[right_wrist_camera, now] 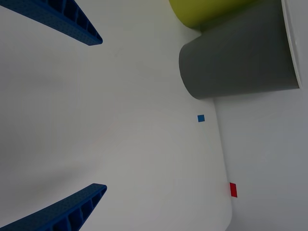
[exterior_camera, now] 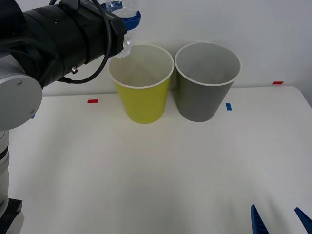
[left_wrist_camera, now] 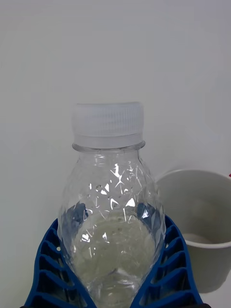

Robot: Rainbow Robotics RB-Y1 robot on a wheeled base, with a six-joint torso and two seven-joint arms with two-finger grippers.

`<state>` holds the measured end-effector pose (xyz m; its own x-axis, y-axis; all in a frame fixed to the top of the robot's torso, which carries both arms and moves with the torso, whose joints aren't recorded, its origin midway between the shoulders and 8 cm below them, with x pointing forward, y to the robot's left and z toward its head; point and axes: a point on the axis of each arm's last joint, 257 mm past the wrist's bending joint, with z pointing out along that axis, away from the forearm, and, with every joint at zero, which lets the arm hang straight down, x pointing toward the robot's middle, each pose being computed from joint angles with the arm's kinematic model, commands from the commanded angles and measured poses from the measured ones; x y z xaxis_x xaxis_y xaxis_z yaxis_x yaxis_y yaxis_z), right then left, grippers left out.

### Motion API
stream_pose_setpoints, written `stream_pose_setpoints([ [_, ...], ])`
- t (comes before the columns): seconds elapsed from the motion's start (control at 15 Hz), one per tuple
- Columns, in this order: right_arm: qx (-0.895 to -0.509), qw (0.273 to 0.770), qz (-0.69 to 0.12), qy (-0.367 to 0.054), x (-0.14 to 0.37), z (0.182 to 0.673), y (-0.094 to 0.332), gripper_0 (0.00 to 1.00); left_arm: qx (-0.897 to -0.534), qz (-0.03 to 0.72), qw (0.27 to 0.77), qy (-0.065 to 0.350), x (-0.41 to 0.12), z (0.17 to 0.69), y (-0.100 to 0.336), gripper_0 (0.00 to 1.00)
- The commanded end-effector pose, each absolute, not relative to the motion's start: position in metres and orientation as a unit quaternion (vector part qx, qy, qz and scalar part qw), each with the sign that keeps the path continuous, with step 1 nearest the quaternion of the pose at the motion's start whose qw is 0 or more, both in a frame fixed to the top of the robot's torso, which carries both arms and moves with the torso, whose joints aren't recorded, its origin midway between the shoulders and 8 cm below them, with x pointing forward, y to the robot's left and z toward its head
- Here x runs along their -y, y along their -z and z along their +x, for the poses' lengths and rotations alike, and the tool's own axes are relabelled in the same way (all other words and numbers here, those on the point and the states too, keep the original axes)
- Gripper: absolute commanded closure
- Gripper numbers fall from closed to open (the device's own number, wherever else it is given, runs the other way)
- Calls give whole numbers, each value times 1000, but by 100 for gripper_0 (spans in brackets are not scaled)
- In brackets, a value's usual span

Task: Put cans in the gray bin and PET bottles in the light green bin.

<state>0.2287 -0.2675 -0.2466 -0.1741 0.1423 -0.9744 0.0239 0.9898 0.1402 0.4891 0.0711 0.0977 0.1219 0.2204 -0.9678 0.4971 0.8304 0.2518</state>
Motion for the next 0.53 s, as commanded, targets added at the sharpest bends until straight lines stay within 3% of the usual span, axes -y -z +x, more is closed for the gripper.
stream_pose_setpoints([
  [0.07,-765,640,54,-46,268,229,247,0,-652,245,710,106,-63,503,-103,100],
  [0.53,-765,640,54,-46,268,229,247,0,-638,221,727,126,-43,546,-88,100],
])
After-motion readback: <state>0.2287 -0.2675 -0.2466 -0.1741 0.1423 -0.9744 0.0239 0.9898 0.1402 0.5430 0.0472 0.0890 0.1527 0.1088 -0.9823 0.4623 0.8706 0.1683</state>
